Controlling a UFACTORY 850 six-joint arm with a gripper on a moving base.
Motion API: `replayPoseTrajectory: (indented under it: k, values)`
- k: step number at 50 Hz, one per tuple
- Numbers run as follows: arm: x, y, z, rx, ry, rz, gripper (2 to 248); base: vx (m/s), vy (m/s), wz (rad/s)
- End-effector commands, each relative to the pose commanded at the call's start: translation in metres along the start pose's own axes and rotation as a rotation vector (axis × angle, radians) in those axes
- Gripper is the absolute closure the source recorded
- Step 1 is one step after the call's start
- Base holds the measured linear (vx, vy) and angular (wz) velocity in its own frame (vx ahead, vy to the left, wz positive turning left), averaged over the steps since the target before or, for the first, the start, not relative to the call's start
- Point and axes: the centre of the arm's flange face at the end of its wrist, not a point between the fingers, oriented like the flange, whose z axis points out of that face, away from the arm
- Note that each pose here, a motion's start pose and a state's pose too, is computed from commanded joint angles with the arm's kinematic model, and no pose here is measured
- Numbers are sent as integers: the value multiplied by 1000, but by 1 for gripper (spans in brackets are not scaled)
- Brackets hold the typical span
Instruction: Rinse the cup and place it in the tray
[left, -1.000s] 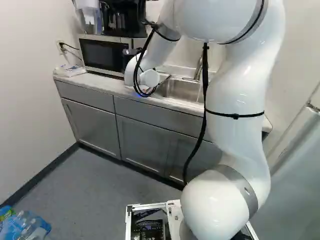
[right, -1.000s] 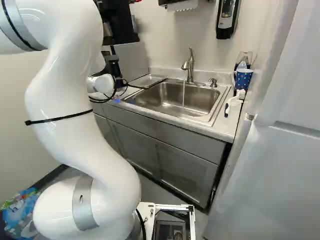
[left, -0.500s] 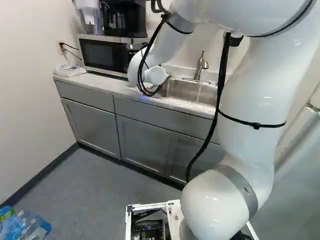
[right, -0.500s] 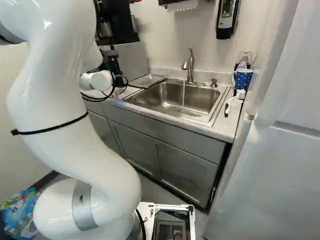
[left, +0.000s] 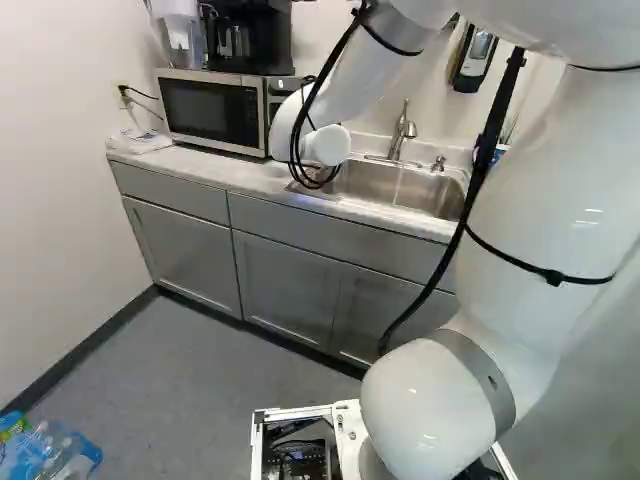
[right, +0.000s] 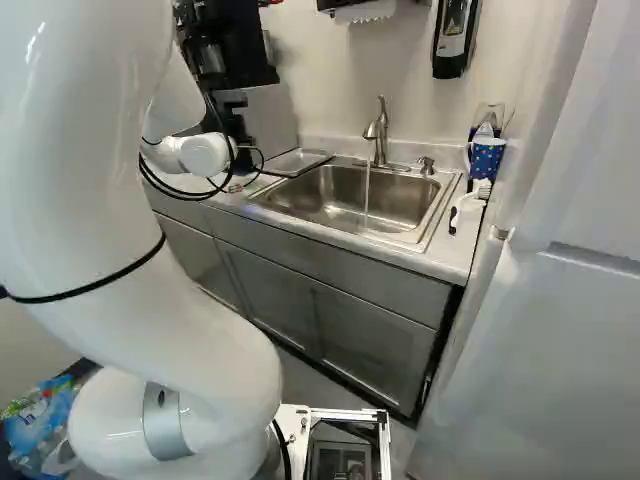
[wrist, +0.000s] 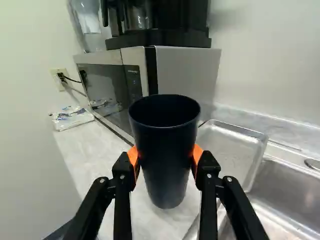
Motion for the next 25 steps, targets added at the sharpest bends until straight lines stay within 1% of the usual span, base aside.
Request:
replayPoseTrajectory:
  k: [7,25]
  values:
    - [6,10,-8,-26,6,12,128,0,0,0]
    - [5,37,-17,-96,1,44,128,0,0,0]
